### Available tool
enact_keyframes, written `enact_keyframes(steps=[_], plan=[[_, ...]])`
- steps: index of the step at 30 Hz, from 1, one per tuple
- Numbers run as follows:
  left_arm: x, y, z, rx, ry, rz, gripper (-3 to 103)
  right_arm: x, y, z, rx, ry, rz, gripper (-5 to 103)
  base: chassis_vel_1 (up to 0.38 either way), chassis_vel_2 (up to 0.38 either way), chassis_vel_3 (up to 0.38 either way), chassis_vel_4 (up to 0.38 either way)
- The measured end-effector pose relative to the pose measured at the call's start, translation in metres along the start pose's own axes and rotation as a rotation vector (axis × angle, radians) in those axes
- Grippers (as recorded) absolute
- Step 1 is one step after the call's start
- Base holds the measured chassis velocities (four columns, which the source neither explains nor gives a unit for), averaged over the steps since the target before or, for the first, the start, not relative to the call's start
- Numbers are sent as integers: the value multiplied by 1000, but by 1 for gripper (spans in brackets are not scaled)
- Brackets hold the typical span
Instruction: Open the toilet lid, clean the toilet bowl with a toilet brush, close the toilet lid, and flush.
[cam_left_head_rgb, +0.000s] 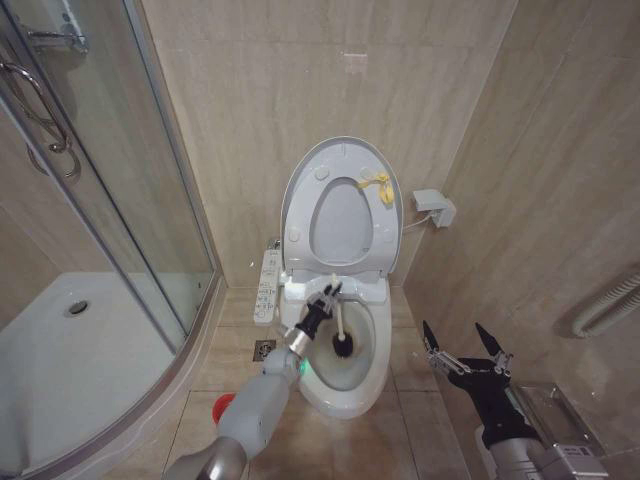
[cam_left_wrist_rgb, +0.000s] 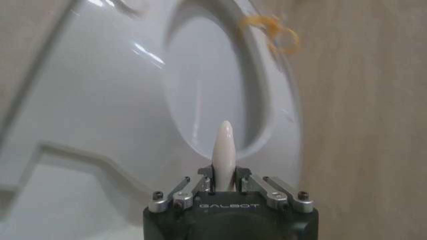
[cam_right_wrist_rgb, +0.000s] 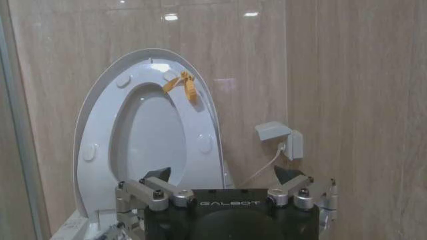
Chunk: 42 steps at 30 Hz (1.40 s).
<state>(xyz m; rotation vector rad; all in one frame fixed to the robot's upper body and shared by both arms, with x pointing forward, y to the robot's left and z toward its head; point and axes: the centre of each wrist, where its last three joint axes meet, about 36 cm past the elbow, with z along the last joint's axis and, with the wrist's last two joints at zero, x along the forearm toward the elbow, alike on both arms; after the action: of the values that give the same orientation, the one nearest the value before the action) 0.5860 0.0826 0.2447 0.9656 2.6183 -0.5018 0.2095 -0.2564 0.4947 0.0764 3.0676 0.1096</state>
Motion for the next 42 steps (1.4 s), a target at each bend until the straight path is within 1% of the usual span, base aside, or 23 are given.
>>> enact_keyframes(steps=[6,8,10,12,13,14,16,17,19,21,23,24,27,28,31,32,34,35,36,39,40,41,42], plan=[[9,4,7,17,7,-40,20,0,0,0,0,0,0,100,0,0,0,0],[20,-6,15,62,36,-34,20,0,0,0,0,0,0,100,0,0,0,0],[23,-10,18,75,44,-25,20,0,0,0,0,0,0,100,0,0,0,0],[23,-23,20,128,48,-15,20,0,0,0,0,0,0,100,0,0,0,0],[22,-28,20,152,46,-17,20,0,0,0,0,0,0,100,0,0,0,0],[22,-28,20,152,46,-17,20,0,0,0,0,0,0,100,0,0,0,0],[16,-35,16,218,23,-39,20,0,0,0,0,0,0,100,0,0,0,0],[16,-35,16,218,23,-39,20,0,0,0,0,0,0,100,0,0,0,0],[10,-40,12,264,3,-43,20,0,0,0,0,0,0,100,0,0,0,0],[8,-41,11,266,3,-35,20,0,0,0,0,0,0,100,0,0,0,0],[9,-35,13,217,21,3,20,0,0,0,0,0,0,100,0,0,0,0],[9,-35,13,217,21,3,20,0,0,0,0,0,0,100,0,0,0,0],[23,-15,20,55,76,91,20,0,0,0,0,0,0,100,0,0,0,0],[23,-15,20,55,76,91,20,0,0,0,0,0,0,100,0,0,0,0],[31,0,22,-66,112,145,20,0,0,0,0,0,0,100,0,0,0,0],[31,0,22,-66,112,145,20,0,0,0,0,0,0,100,0,0,0,0],[30,5,20,-100,112,133,20,0,0,0,0,0,0,100,0,0,0,0],[29,5,20,-89,99,101,20,0,0,0,0,0,0,100,0,0,0,0],[29,5,20,-89,99,101,20,0,0,0,0,0,0,100,0,0,0,0],[24,6,18,-10,31,-46,20,0,0,0,0,0,0,100,0,0,0,0],[24,6,18,-10,31,-46,20,0,0,0,0,0,0,100,0,0,0,0],[22,6,17,24,8,-92,20,0,0,0,0,0,0,100,0,0,0,0],[21,6,16,43,-3,-111,20,0,0,0,0,0,0,100,0,0,0,0]])
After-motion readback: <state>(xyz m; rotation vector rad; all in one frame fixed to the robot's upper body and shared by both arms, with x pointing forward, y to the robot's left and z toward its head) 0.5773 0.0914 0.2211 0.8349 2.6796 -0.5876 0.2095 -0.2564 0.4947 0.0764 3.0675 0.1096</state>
